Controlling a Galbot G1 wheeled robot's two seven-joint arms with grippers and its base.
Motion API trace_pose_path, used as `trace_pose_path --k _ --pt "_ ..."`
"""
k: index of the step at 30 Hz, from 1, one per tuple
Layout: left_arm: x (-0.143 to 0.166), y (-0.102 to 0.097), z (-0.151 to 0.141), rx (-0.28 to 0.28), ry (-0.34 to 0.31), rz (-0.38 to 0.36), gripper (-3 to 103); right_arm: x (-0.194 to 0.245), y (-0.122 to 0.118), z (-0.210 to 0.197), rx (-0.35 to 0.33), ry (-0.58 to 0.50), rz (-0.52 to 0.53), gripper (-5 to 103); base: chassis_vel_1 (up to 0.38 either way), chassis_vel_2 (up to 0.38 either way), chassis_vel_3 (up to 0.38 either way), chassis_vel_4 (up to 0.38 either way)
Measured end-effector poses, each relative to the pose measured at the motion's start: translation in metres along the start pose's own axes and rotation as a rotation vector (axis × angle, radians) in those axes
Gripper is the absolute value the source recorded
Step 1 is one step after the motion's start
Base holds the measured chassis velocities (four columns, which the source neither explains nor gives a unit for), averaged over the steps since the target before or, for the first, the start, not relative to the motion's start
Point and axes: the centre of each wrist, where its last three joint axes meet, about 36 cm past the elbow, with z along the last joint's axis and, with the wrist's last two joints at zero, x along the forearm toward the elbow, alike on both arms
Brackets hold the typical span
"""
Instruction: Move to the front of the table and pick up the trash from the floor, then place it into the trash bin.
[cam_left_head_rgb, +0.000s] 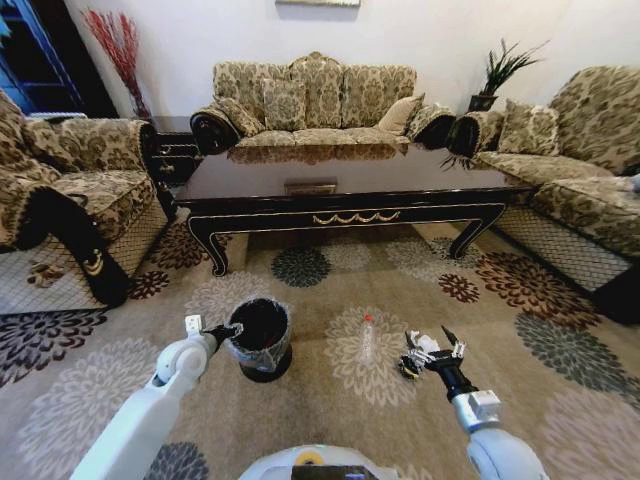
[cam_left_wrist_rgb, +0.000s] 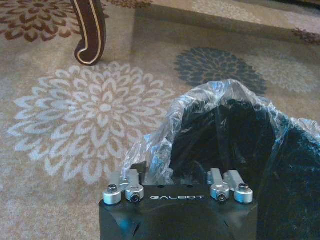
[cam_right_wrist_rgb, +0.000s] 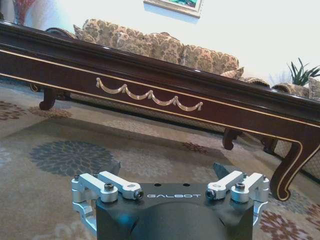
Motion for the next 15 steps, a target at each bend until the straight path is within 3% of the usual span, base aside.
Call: trace_pose_path --k 3,6,12,15 --pt "-0.001 0.001 0.002 -0.003 0.011 -0.009 39 -0.001 -0.003 0.007 -0.012 0.020 0.010 100 0.000 0.000 0.000 0.000" --pt "-0.001 0.003 0.004 -0.004 0.015 -0.013 34 -0.004 -0.006 0.013 -0.024 0.036 0.018 100 0.000 0.000 0.000 0.000" --pt "0.005 0.008 0.011 0.003 0.020 -0.029 7 -0.015 -0.011 0.037 -0.054 0.097 0.047 100 0.000 0.000 0.000 0.000" --pt "0.009 0.008 0.015 0.000 0.024 -0.030 4 -0.023 -0.014 0.043 -0.084 0.116 0.065 100 0.000 0.000 0.000 0.000"
